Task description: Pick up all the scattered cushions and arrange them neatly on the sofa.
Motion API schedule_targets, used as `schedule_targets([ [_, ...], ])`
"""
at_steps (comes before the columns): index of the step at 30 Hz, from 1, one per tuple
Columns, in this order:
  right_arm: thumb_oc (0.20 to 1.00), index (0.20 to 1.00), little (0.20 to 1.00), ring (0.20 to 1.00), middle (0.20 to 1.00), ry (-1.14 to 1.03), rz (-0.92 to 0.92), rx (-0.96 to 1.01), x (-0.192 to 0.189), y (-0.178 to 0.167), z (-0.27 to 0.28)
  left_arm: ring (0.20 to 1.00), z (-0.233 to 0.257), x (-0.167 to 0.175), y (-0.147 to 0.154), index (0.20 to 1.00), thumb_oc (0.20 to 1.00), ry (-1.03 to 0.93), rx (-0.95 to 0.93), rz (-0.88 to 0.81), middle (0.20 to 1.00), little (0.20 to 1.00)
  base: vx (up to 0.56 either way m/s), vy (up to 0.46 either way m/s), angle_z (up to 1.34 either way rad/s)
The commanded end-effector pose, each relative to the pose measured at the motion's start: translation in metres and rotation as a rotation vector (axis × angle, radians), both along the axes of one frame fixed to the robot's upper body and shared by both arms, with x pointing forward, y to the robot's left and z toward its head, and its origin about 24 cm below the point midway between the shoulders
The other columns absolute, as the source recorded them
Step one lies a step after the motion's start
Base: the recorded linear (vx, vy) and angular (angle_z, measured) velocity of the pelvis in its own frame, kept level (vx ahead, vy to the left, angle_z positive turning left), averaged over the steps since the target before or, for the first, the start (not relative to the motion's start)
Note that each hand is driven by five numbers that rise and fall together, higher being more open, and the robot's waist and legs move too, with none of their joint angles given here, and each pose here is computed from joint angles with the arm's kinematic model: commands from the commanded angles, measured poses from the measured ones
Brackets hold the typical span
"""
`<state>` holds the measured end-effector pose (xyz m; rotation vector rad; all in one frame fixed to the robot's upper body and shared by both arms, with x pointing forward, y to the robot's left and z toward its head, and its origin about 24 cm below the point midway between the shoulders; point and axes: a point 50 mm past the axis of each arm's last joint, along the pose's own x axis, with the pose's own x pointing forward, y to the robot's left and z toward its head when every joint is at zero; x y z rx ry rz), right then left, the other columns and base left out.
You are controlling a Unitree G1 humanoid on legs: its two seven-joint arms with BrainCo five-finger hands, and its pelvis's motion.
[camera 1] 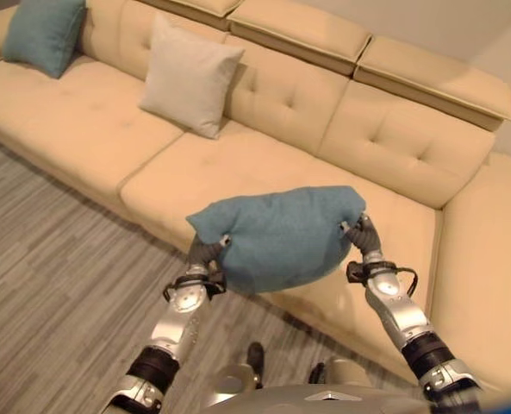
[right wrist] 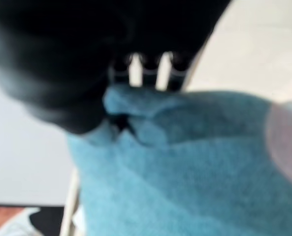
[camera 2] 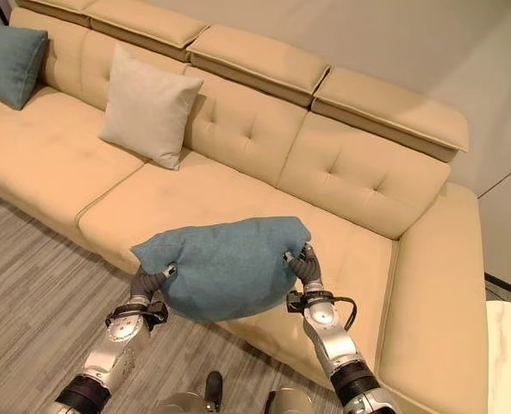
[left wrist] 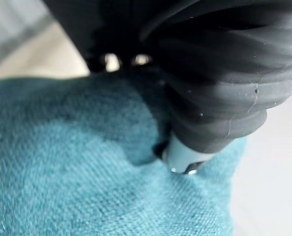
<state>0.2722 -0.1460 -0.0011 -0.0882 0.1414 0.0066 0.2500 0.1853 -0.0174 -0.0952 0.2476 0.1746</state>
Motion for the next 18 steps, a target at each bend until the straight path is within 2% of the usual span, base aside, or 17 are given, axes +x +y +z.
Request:
schedule_targets([
  [1, 0.2, 0.2, 0.2, 0.2, 0.2, -0.24, 0.098, 0.058, 0.02, 0.025, 0.047, 0.2, 0.049, 0.014, -0.045, 0.2, 0.2, -0.27, -0.065, -0.202, 0.2, 0.2, 0.13, 0.004, -0.43],
  [4, 0.2, 0.2, 0.2, 0.2, 0.2, -0.247, 0.097, 0.054, 0.021, 0.025, 0.048, 0.2, 0.048, 0.013, -0.04, 0.2, 0.2, -0.267, -0.061, -0.185, 0.2, 0.2, 0.17, -0.024, -0.04],
  [14, 0.2, 0.2, 0.2, 0.2, 0.2, -0.263, 0.064, 0.041, 0.018, 0.011, 0.051, 0.2, 0.052, 0.019, -0.055, 0.2, 0.2, -0.282, -0.105, -0.216, 0.2, 0.2, 0.2, -0.049, 0.04],
  [18, 0.2, 0.2, 0.2, 0.2, 0.2, -0.265, 0.065, 0.041, 0.017, 0.01, 0.051, 0.2, 0.052, 0.019, -0.053, 0.2, 0.2, -0.282, -0.104, -0.206, 0.2, 0.2, 0.13, 0.043, -0.36],
])
